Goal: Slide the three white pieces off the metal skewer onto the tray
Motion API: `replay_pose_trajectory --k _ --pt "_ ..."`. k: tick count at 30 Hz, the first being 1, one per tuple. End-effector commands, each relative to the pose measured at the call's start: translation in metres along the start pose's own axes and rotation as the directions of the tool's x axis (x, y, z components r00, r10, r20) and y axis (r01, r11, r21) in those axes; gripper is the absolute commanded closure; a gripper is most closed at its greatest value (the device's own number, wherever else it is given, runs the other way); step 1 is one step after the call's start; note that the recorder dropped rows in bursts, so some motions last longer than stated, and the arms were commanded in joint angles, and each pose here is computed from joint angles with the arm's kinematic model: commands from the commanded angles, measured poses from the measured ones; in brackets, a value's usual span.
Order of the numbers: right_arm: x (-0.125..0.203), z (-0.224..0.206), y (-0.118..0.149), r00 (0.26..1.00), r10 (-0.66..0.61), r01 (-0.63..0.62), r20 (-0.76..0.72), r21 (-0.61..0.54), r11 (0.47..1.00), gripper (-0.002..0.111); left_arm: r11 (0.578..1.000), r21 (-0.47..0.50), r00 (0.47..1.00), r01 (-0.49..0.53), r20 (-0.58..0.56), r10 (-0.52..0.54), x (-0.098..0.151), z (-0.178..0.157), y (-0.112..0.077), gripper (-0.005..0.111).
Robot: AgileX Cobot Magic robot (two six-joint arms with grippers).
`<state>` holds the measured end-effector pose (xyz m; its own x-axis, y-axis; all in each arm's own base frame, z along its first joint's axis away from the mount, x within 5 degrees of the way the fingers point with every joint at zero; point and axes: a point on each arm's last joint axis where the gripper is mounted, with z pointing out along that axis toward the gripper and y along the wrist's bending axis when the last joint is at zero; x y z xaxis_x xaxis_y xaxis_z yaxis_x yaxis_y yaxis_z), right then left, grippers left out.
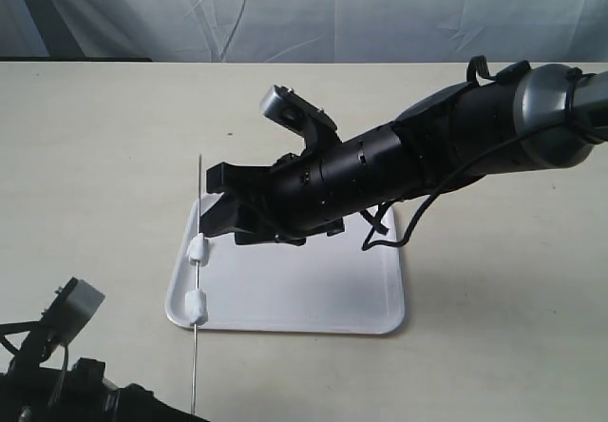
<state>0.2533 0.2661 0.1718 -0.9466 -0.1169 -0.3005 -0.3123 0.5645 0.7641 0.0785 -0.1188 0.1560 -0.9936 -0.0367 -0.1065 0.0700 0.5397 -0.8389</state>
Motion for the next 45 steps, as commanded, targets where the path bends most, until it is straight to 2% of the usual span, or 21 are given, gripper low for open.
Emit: replay_pose_trajectory --k 1,8,13,20,25,37,42,45 --pt "-0.004 0.000 0.000 0.999 0.026 -0.026 0.026 -0.004 1.000 0.063 0.999 -0.042 0.997 0.005 -0.073 -0.008 0.006 0.001 0.003 0.107" --pt "-0.003 0.000 0.000 0.999 0.025 -0.025 0.023 -0.007 1.000 0.063 0.995 -0.099 0.995 -0.006 -0.100 -0.004 0.001 0.006 0.008 0.107" --pt "-0.003 0.000 0.000 1.000 0.022 -0.022 0.020 -0.008 1.000 0.063 0.995 -0.098 0.992 -0.010 -0.124 -0.002 -0.013 0.015 0.002 0.107" --pt "-0.002 -0.001 -0.009 1.000 -0.022 0.021 0.007 0.092 0.996 0.063 0.994 -0.109 0.993 -0.034 -0.118 0.021 -0.021 0.018 -0.001 0.107" --pt "0.000 0.000 -0.007 1.000 -0.011 0.012 -0.014 0.073 0.997 0.063 0.991 -0.132 0.996 -0.032 -0.092 0.019 -0.023 0.017 0.001 0.107" --pt "0.006 0.000 -0.001 0.997 0.000 0.000 -0.079 0.002 1.000 0.063 0.997 -0.075 0.996 -0.016 -0.093 0.009 -0.023 0.018 -0.005 0.107" --pt "0.010 -0.001 -0.002 0.992 -0.038 0.039 -0.118 0.008 0.999 0.063 0.999 -0.054 0.997 0.008 -0.082 -0.012 -0.024 0.018 -0.007 0.107" --pt "0.011 -0.001 -0.003 0.990 -0.054 0.057 -0.129 0.017 0.998 0.071 0.999 -0.036 0.997 -0.001 -0.082 -0.002 -0.024 0.018 -0.008 0.107"
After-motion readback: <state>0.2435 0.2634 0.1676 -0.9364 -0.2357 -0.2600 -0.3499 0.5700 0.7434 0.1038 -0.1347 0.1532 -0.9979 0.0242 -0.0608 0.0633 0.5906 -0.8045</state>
